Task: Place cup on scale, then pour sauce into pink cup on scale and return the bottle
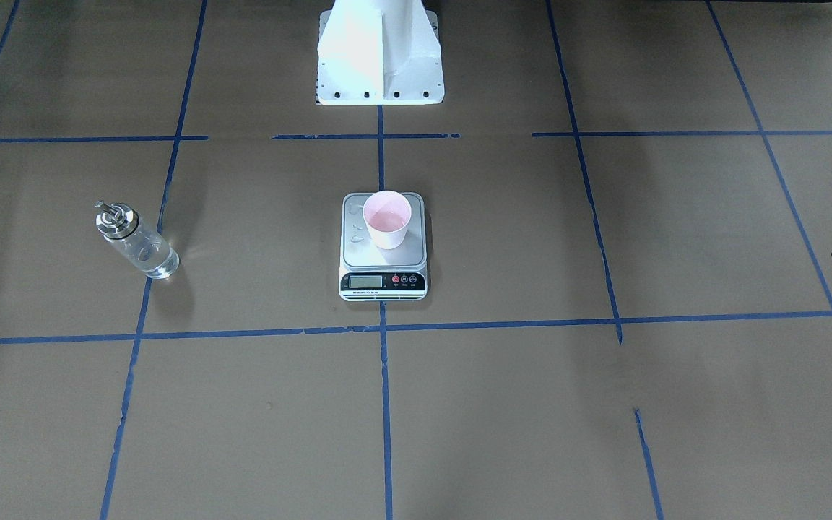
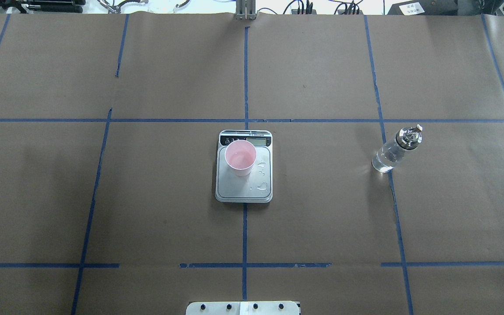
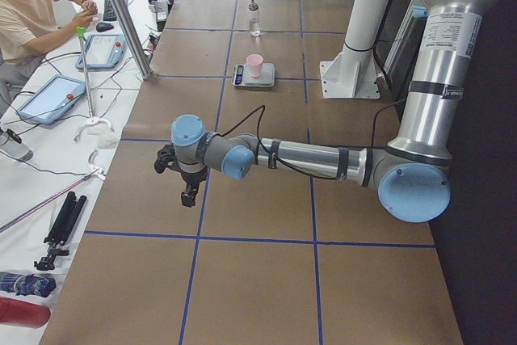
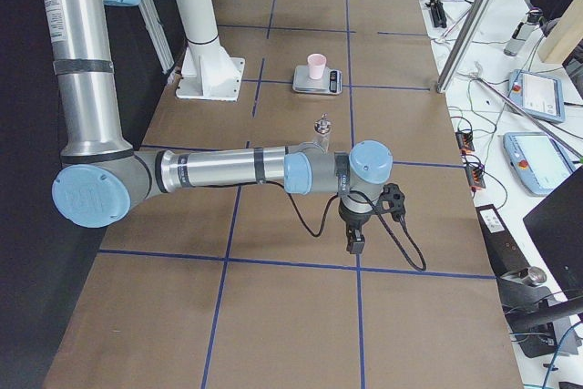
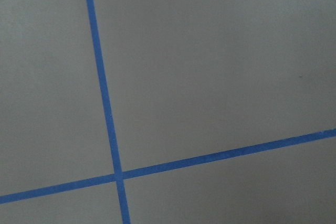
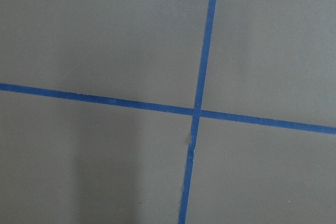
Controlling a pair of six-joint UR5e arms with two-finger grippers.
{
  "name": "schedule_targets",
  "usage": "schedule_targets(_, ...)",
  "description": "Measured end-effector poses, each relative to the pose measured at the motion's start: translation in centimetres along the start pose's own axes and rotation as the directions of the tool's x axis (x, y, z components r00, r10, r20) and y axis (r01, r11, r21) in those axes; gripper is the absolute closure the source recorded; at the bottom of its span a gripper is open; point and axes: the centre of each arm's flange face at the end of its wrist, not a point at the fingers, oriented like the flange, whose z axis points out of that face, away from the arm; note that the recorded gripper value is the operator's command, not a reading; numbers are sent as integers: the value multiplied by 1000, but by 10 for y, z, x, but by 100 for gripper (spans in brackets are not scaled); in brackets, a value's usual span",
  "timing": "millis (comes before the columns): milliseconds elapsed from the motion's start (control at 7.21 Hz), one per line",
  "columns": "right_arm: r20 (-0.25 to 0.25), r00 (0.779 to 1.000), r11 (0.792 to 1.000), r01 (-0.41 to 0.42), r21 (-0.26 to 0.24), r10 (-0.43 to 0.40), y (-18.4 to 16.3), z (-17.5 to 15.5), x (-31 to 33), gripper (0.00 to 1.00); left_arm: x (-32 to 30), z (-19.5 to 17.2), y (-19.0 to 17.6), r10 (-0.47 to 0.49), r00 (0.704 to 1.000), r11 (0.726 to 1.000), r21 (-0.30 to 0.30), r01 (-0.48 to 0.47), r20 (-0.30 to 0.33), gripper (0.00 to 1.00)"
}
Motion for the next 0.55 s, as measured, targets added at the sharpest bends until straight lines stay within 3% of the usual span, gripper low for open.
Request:
schedule_targets(416, 47, 999, 1000, -4, 0, 4, -1, 2, -3, 0, -9, -10, 10, -119, 993, 988, -98, 121, 24, 0)
schedule_targets(555, 49, 999, 1000, -1, 2, 1, -2, 1, -4, 0, -36, -33, 15, -175, 984, 981, -76, 176, 28, 0)
